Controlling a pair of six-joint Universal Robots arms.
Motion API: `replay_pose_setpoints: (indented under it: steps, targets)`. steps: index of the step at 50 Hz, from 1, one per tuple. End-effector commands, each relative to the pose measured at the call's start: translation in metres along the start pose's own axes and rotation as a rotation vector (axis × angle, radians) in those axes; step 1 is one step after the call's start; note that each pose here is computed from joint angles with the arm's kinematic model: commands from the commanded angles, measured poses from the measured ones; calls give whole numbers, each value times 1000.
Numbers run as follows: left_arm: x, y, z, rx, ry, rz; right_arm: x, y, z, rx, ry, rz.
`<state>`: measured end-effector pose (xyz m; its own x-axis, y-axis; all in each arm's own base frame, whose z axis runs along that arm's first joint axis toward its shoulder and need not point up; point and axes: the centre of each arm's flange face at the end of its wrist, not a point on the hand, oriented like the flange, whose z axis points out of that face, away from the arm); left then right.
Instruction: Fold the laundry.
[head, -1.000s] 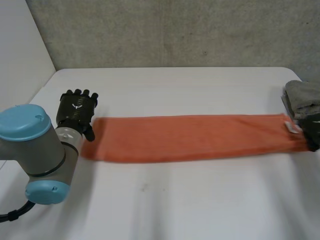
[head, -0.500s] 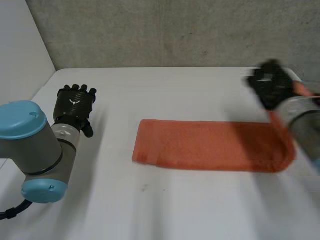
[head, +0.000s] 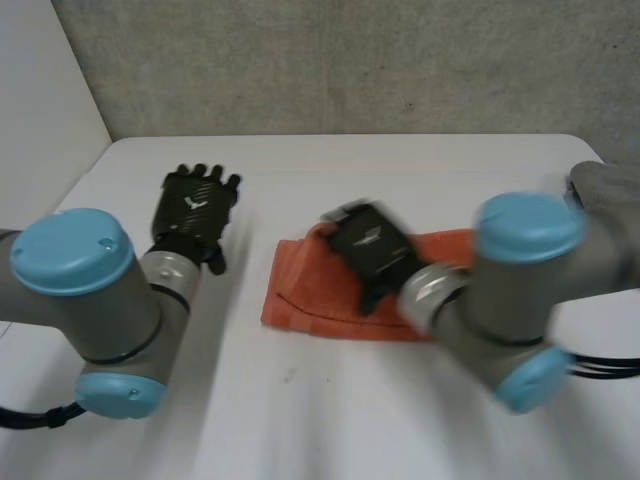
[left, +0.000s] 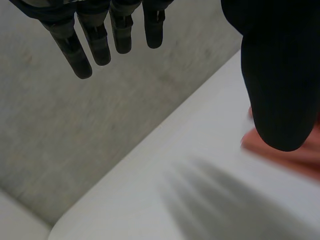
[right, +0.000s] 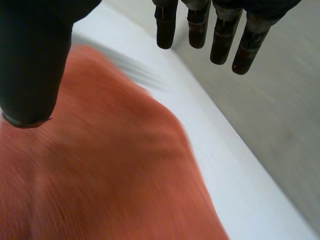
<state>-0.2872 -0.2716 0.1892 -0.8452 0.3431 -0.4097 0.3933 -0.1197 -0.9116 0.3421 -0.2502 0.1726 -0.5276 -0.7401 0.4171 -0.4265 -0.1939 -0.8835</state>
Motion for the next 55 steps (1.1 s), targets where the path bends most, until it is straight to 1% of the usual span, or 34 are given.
replay_pose_setpoints:
  steps: [1, 5, 7, 11, 12, 14, 17, 19, 21, 22, 23, 24, 25, 28, 29, 30, 32, 33, 35, 38, 40, 41, 43, 44, 46, 48, 49, 50, 51, 53, 55]
  targets:
    - [54, -32, -7, 135, 190, -6, 81, 43, -52, -144, 248, 333]
    - [80, -30, -4, 158, 273, -1, 72, 69, -65, -235, 246, 333]
    - [87, -27, -2, 148, 283, 1, 69, 78, -68, -266, 240, 319]
    - [91, -17, 0, 104, 278, 7, 70, 104, -71, -364, 235, 245]
    - [90, -16, 1, 98, 274, 7, 72, 114, -71, -399, 232, 208]
    - [88, -12, 0, 74, 268, 8, 76, 119, -70, -414, 238, 169]
    - [84, -10, -1, 55, 261, 12, 89, 114, -65, -403, 276, 111]
    - [75, -12, -1, 44, 239, 10, 102, 109, -60, -397, 337, 61]
    - [55, -18, -1, 28, 189, 3, 108, 99, -56, -385, 368, 10]
    - [49, -19, -2, 22, 172, 2, 106, 81, -48, -348, 368, -62]
    - [36, -20, -2, 11, 137, -1, 103, 70, -44, -323, 363, -100]
    - [31, -21, -2, 5, 119, -4, 95, 58, -39, -294, 345, -138]
    - [25, -21, -2, 0, 100, -6, 73, 35, -28, -220, 288, -209]
    - [10, -22, -3, -19, 27, -10, 28, 7, -12, -113, 174, -302]
    - [7, -23, -4, -21, 11, -12, -5, -6, -4, -47, 88, -348]
    - [1, -25, -5, -25, -17, -17, -21, -10, -2, -17, 42, -368]
    - [-1, -24, -6, -31, -29, -18, -48, -18, 1, 37, -42, -398]
    - [0, -23, -6, -34, -27, -19, -73, -21, 2, 75, -112, -417]
    - [0, -21, -7, -38, -23, -26, -86, -21, 2, 94, -153, -415]
    - [3, -20, -7, -37, -8, -48, -85, -18, 3, 77, -147, -375]
    - [5, -22, -5, -25, 6, -63, -81, -17, 2, 62, -134, -309]
    - [4, -23, -4, -20, 9, -70, -72, -18, 2, 55, -114, -202]
    - [6, -29, 0, 11, 36, -96, -51, -18, 3, 48, -69, -59]
    - [8, -30, 2, 20, 50, -106, -21, -21, 1, 46, -7, 90]
    - [17, -34, 6, 48, 102, -136, 12, -24, -3, 58, 67, 222]
    - [21, -36, 9, 65, 137, -159, 54, -19, -10, 70, 163, 391]
    - [31, -41, 12, 89, 195, -196, 66, -15, -10, 69, 190, 455]
    - [32, -42, 13, 94, 207, -202, 70, -13, -10, 65, 197, 477]
    - [43, -44, 15, 108, 261, -228, 72, -10, -10, 57, 197, 496]
    - [51, -43, 16, 108, 299, -245, 67, -2, -8, 17, 167, 516]
    - [62, -35, 18, 73, 335, -250, 63, 4, -4, -16, 149, 521]
